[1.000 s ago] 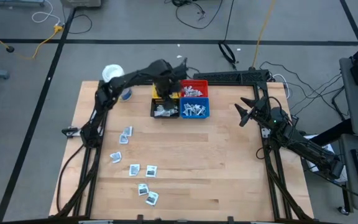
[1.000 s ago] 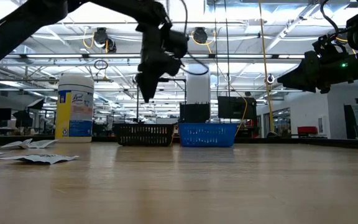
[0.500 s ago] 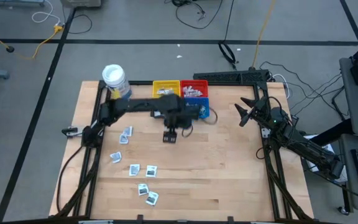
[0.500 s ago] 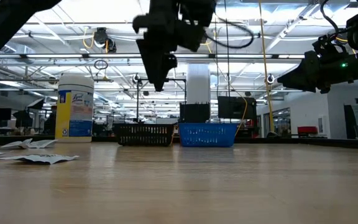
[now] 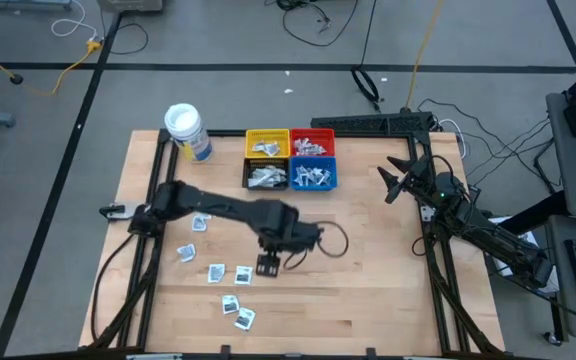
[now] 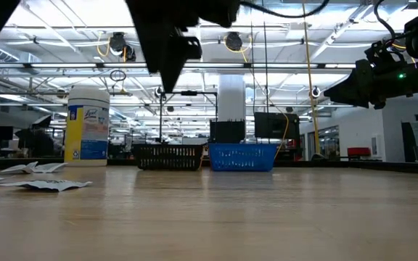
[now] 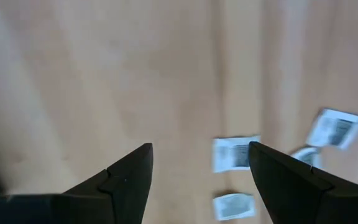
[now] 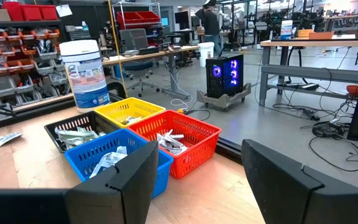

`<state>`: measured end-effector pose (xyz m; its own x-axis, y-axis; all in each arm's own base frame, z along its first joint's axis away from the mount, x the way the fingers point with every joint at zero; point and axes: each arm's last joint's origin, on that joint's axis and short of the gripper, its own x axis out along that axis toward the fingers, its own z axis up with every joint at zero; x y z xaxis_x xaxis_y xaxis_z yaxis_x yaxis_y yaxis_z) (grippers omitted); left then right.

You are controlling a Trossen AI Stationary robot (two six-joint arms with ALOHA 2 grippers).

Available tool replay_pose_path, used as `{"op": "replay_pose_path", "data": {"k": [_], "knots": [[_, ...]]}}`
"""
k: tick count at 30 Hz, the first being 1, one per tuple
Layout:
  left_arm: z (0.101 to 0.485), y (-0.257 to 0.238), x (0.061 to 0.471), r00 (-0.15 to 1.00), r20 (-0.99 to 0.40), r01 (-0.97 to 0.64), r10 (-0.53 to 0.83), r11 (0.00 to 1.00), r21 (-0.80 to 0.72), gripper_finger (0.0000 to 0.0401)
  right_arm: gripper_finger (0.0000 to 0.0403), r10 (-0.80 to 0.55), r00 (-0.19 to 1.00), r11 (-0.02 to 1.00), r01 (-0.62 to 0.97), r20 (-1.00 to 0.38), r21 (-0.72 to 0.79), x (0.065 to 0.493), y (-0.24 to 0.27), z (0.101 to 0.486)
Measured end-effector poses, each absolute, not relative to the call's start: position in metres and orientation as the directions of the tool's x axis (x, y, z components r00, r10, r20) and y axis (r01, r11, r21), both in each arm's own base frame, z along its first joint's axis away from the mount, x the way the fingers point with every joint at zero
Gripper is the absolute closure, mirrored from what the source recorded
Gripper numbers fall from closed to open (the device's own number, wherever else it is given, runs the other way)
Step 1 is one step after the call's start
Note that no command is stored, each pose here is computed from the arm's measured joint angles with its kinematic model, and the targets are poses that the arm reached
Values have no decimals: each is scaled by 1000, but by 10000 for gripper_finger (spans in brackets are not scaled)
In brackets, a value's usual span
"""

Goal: Pick & Place First Aid Supplies
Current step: Put the gray towelette pack into the yellow basket

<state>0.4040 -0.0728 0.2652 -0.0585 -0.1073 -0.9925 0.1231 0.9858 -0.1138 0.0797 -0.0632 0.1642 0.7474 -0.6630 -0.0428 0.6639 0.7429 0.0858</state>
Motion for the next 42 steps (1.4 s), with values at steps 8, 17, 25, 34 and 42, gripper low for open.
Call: {"op": "replay_pose_path", "data": {"k": [8, 17, 25, 34, 42], "knots": [[260, -97, 372, 11, -990, 159, -141, 978, -137, 132, 175, -663, 748, 743, 664, -43, 86, 80, -63, 164], [249, -102, 321, 3, -991, 212, -137, 968, -133, 132, 174, -663, 748, 743, 664, -42, 86, 80, -63, 164], [231, -104, 308, 19, -990, 205, -142, 970, -135, 132, 175, -663, 748, 743, 664, -42, 86, 80, -63, 164], [189, -116, 303, 104, -988, 201, -117, 975, -95, 132, 174, -663, 748, 743, 664, -42, 86, 80, -63, 164], [154, -120, 305, 62, -993, 188, -98, 979, -85, 132, 175, -663, 748, 743, 664, -42, 86, 80, -63, 164]]}}
